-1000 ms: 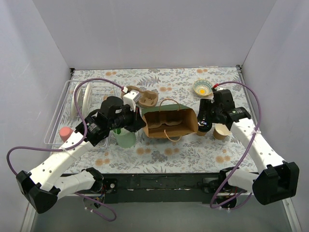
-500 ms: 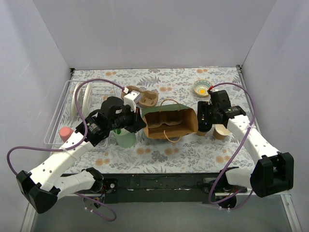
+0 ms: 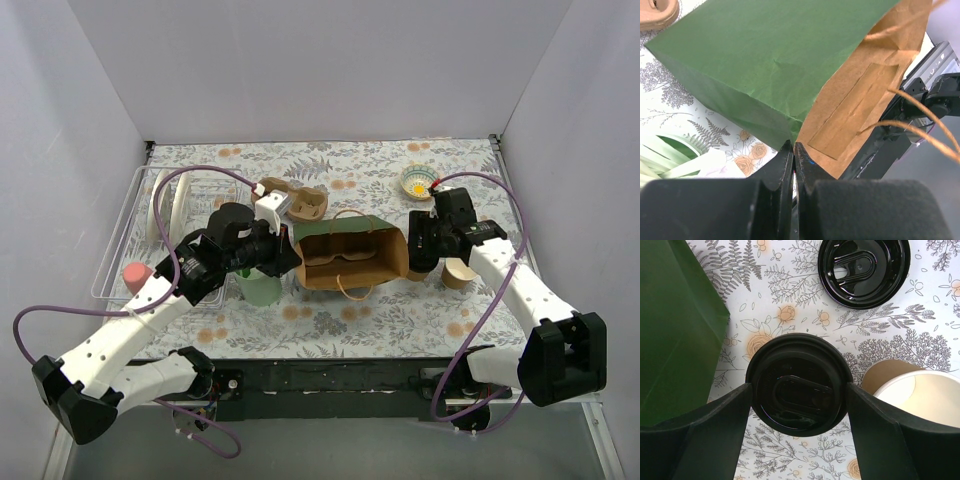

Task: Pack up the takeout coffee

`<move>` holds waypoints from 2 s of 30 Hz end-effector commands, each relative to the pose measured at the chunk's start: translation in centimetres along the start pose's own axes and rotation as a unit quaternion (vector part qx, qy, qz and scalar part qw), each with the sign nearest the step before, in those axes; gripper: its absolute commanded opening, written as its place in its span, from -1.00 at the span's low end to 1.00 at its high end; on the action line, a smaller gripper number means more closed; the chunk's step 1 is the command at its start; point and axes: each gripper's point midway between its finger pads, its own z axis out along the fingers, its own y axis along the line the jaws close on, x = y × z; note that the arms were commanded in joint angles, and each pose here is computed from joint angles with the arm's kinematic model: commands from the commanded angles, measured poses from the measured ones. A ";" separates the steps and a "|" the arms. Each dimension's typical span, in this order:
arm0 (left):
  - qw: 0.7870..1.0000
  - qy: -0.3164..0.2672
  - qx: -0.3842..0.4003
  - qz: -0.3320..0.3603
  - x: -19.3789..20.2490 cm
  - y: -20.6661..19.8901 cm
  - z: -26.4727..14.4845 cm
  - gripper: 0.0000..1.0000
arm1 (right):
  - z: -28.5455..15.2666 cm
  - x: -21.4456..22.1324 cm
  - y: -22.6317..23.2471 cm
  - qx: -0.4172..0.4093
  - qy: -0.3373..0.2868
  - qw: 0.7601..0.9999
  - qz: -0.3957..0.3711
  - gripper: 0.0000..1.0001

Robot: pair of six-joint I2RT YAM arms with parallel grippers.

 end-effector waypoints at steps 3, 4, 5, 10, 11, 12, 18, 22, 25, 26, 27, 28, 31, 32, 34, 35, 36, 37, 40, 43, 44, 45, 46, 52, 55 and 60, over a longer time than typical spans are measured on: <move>1.000 -0.011 0.008 0.006 -0.2 -0.4 -0.7 -1.00 | 0.2 0.2 -0.9 0.023 0.000 1.000 0.005 0.67; 1.000 -0.012 0.007 0.006 -0.3 -0.4 -0.7 -1.00 | 0.0 -0.1 -0.8 0.022 -0.003 1.000 0.006 0.67; 1.000 -0.014 0.006 0.006 -0.4 -0.4 -0.8 -1.00 | -0.2 -0.5 -0.7 0.020 -0.009 1.000 0.010 0.68; 1.000 -0.013 0.000 0.006 -0.3 -0.1 -0.7 -1.00 | -1.1 -1.6 -0.4 0.015 -0.029 0.999 0.014 0.68; 1.000 -0.012 -0.001 0.008 -0.2 -0.1 -0.6 -1.00 | -1.2 -1.7 -0.4 0.014 -0.030 0.999 0.015 0.68; 1.000 -0.012 -0.004 0.009 -0.2 0.1 -0.6 -1.00 | -1.4 -2.2 -0.3 0.013 -0.035 0.999 0.016 0.68; 1.000 -0.008 -0.020 0.022 0.0 0.8 -0.6 -1.00 | -1.8 -3.3 0.2 0.006 -0.043 0.999 0.016 0.68; 0.999 -0.010 -0.023 0.024 -0.2 0.8 -0.7 -1.00 | -1.5 -3.2 0.3 0.002 -0.039 0.999 0.017 0.68; 0.999 -0.008 -0.024 0.025 -0.2 0.9 -0.6 -1.00 | -1.2 -2.8 0.3 0.004 -0.030 0.999 0.017 0.69; 0.999 -0.009 -0.024 0.025 -0.3 0.8 -0.7 -1.00 | -1.0 -2.5 0.3 0.006 -0.022 1.000 0.017 0.68; 0.999 -0.008 -0.024 0.025 -0.3 0.9 -0.6 -1.00 | -0.9 -2.5 0.2 0.007 -0.021 1.000 0.017 0.69; 0.999 -0.009 -0.024 0.024 -0.3 0.8 -0.6 -1.00 | -0.8 -2.2 0.2 0.008 -0.016 1.000 0.016 0.69; 0.999 -0.008 -0.023 0.024 -0.2 0.8 -0.6 -1.00 | -0.3 -1.6 -0.2 0.018 0.000 1.000 0.018 0.69; 0.999 -0.009 -0.022 0.024 -0.3 0.8 -0.7 -1.00 | -0.2 -1.2 -0.3 0.023 0.012 0.999 0.017 0.69; 0.999 -0.007 -0.023 0.023 -0.2 0.8 -0.6 -1.00 | 0.0 -1.0 -0.4 0.027 0.016 0.999 0.017 0.68; 0.999 -0.008 -0.022 0.023 -0.2 0.8 -0.6 -1.00 | 0.0 -0.8 -0.4 0.027 0.019 0.999 0.016 0.68; 0.999 -0.007 -0.023 0.023 -0.2 0.8 -0.6 -1.00 | 0.1 -0.9 -0.4 0.028 0.016 0.999 0.017 0.67; 0.999 -0.007 -0.023 0.023 -0.2 0.8 -0.6 -1.00 | 0.1 -0.8 -0.5 0.029 0.016 0.999 0.017 0.67; 0.999 -0.007 -0.023 0.023 -0.3 0.8 -0.5 -1.00 | 0.2 -0.7 -0.5 0.028 0.017 0.999 0.016 0.63; 0.999 -0.007 -0.022 0.025 -0.3 0.8 -0.6 -1.00 | 0.0 -1.0 -0.3 0.027 0.013 0.999 0.021 0.63; 0.999 -0.006 -0.021 0.026 -0.3 0.7 -0.5 -1.00 | -0.2 -1.3 -0.2 0.025 0.008 0.999 0.021 0.63; 0.999 -0.006 -0.023 0.026 -0.4 0.8 -0.5 -1.00 | -0.4 -1.6 -0.1 0.023 0.003 0.999 0.024 0.63; 0.999 -0.006 -0.023 0.026 -0.4 0.8 -0.5 -1.00 | -0.7 -2.1 0.0 0.021 -0.001 0.999 0.025 0.64; 0.999 -0.003 -0.028 0.027 -0.2 1.0 -0.5 -1.00 | -1.4 -2.7 0.4 0.016 -0.011 1.000 0.019 0.82; 0.999 -0.001 -0.025 0.026 0.0 1.0 -0.4 -1.00 | -1.4 -2.4 0.4 0.015 -0.010 1.000 0.016 0.85; 0.999 -0.003 -0.023 0.026 -0.2 0.9 -0.4 -1.00 | -1.2 -2.2 0.8 0.021 -0.007 1.000 0.004 0.85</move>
